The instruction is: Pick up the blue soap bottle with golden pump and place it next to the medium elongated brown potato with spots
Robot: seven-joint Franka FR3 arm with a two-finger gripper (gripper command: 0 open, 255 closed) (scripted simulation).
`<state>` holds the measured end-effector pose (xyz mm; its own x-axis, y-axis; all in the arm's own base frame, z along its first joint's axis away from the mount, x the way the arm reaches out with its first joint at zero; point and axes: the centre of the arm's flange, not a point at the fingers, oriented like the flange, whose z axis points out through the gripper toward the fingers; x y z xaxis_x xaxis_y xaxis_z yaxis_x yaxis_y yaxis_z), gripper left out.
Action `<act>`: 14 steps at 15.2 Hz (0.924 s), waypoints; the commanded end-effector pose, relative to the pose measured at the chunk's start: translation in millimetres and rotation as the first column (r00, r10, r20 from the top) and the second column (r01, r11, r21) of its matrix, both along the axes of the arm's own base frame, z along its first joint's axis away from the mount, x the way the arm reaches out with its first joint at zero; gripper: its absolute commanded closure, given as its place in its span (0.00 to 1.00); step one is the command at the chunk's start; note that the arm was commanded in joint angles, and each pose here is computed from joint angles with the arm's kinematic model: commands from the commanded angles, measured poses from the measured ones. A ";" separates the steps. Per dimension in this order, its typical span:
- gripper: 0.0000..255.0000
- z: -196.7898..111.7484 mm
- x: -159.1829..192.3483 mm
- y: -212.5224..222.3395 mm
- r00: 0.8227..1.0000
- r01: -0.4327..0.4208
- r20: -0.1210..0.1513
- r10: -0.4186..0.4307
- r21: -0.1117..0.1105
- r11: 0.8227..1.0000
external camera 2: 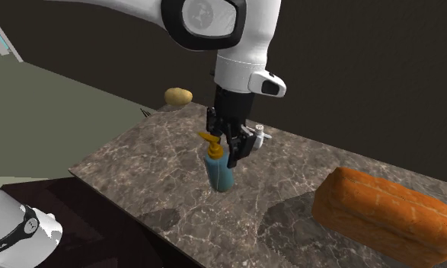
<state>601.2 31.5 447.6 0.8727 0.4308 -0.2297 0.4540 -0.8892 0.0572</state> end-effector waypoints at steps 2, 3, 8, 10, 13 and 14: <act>1.00 16.8 -0.6 0.2 1.000 0.000 0.000 0.000 0.000 1.000; 1.00 22.1 -0.6 0.2 1.000 0.000 0.000 0.000 0.000 1.000; 1.00 48.5 -0.6 0.2 1.000 0.000 0.000 0.000 0.000 1.000; 1.00 59.0 -0.6 0.2 1.000 0.000 0.000 0.000 0.000 1.000; 1.00 74.9 -0.6 0.2 1.000 0.000 0.000 0.000 0.000 1.000; 1.00 80.2 -0.6 0.2 1.000 0.000 0.000 0.000 0.000 1.000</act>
<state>600.2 31.2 521.8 0.8727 0.4309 -0.2296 0.4541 -0.8891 0.0574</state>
